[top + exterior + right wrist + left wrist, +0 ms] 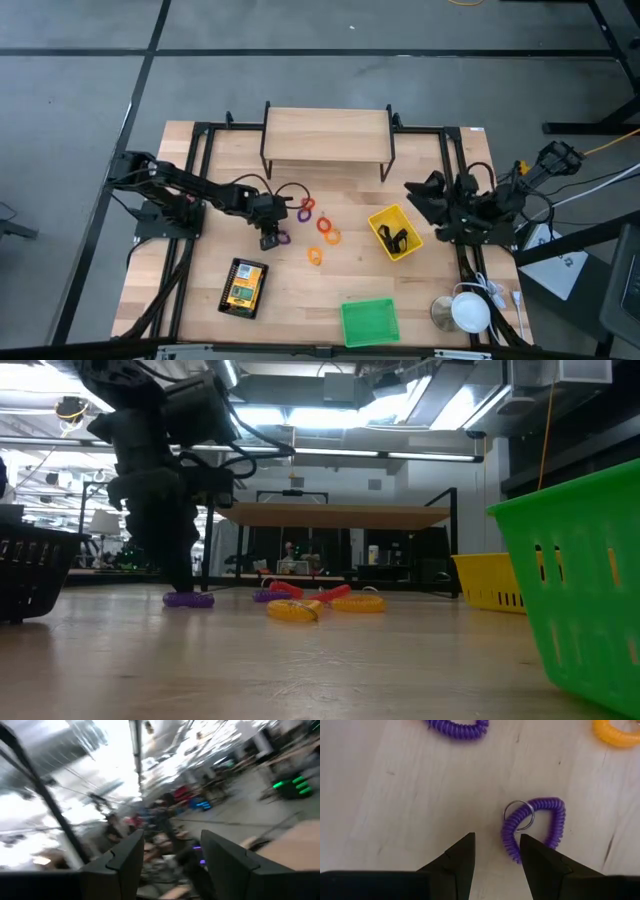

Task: Pick & Place Office Desk Supplies
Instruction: Put the purple spring keychain into the green basket

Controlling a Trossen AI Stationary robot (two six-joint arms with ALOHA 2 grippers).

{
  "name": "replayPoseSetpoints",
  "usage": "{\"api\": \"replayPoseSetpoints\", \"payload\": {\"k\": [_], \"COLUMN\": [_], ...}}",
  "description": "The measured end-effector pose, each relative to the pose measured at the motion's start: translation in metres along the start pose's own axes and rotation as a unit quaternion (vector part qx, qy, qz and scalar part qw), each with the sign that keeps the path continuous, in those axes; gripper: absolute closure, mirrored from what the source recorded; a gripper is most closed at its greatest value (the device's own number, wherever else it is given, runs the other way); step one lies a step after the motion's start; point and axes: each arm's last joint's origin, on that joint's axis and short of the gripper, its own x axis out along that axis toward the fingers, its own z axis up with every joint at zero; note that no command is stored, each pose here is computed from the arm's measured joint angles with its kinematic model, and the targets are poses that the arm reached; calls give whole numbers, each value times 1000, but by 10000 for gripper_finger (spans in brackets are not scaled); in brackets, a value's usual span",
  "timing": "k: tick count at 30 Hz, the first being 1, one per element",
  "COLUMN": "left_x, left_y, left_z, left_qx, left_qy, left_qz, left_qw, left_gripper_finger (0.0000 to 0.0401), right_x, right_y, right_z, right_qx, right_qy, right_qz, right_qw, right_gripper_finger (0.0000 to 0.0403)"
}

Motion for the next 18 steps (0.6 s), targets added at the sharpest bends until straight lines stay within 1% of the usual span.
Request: {"api": "replayPoseSetpoints", "payload": {"k": [3, 6, 8, 11, 15, 18], "left_x": [0, 1, 3, 3, 5, 10], "left_y": [0, 0, 0, 0, 6, 10], "left_z": [0, 0, -1, 0, 1, 1], "left_qx": [-6, -9, -9, -4, -12, -11], "left_qy": [0, 6, 13, 6, 10, 19], "left_qz": [0, -11, -13, -14, -9, -10], "left_qw": [1000, 1000, 1000, 1000, 1000, 1000], "left_gripper_finger": [251, 251, 251, 251, 251, 251], "right_x": [-3, -3, -3, -3, -3, -3], "right_y": [3, 5, 5, 3, 2, 2], "right_z": [2, 0, 0, 1, 2, 2], "right_qx": [54, 78, 65, 22, 13, -10], "right_qy": [8, 23, 21, 11, 6, 8], "right_qz": [38, 60, 60, 33, 22, 22], "right_qw": [998, 995, 996, 999, 1000, 1000], "right_gripper_finger": [204, 204, 204, 204, 204, 204]}}
